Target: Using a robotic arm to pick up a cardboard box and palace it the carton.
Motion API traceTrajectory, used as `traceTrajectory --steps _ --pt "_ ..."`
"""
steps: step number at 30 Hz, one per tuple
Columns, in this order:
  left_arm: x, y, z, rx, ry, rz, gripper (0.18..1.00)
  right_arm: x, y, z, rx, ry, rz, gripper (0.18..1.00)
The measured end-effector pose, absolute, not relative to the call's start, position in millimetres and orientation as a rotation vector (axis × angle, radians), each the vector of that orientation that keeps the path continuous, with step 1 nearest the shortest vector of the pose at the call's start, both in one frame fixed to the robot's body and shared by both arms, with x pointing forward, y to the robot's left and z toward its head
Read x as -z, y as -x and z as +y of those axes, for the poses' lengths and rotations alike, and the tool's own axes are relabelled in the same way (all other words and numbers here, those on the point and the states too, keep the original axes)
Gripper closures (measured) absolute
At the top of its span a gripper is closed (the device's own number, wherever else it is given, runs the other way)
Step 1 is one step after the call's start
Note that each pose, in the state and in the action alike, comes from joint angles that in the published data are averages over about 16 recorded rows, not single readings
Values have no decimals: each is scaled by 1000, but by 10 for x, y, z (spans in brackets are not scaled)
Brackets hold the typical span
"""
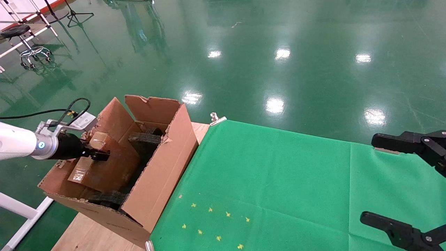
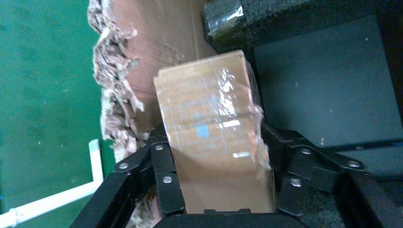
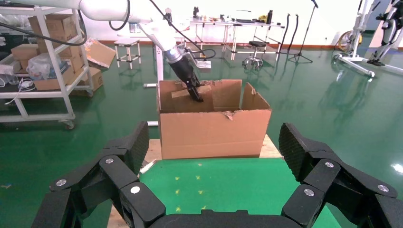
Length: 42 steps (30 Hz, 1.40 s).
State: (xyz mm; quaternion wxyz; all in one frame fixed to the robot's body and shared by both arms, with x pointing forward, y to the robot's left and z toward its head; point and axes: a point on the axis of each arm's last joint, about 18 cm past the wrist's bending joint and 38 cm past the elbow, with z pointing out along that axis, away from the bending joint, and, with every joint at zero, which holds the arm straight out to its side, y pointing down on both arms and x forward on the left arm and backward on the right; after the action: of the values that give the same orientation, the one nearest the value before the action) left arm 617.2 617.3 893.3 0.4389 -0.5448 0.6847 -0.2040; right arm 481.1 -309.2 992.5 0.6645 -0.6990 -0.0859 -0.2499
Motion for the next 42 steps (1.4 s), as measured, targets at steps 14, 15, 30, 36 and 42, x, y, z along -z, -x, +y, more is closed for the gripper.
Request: traceTrajectory --steps 14,15,30,36,42 --pt "-9272 -6124 5997 682 1307 1732 424 -9925 -4811 -3092 565 1579 -194 178" --pt "-9331 -6112 5969 707 1294 1738 402 -9925 -4812 -3092 565 1579 -194 178" --pt "-9998 -5915 5669 903 1087 1811 210 -9925 -4812 -3093 565 1579 -193 178" --pt "-10020 -5952 5596 924 1047 1815 188 -9925 -4813 -3093 565 1579 -193 178" --pt "-10059 -6013 5437 979 965 1817 183 -9925 -4813 -3093 565 1579 -193 178"
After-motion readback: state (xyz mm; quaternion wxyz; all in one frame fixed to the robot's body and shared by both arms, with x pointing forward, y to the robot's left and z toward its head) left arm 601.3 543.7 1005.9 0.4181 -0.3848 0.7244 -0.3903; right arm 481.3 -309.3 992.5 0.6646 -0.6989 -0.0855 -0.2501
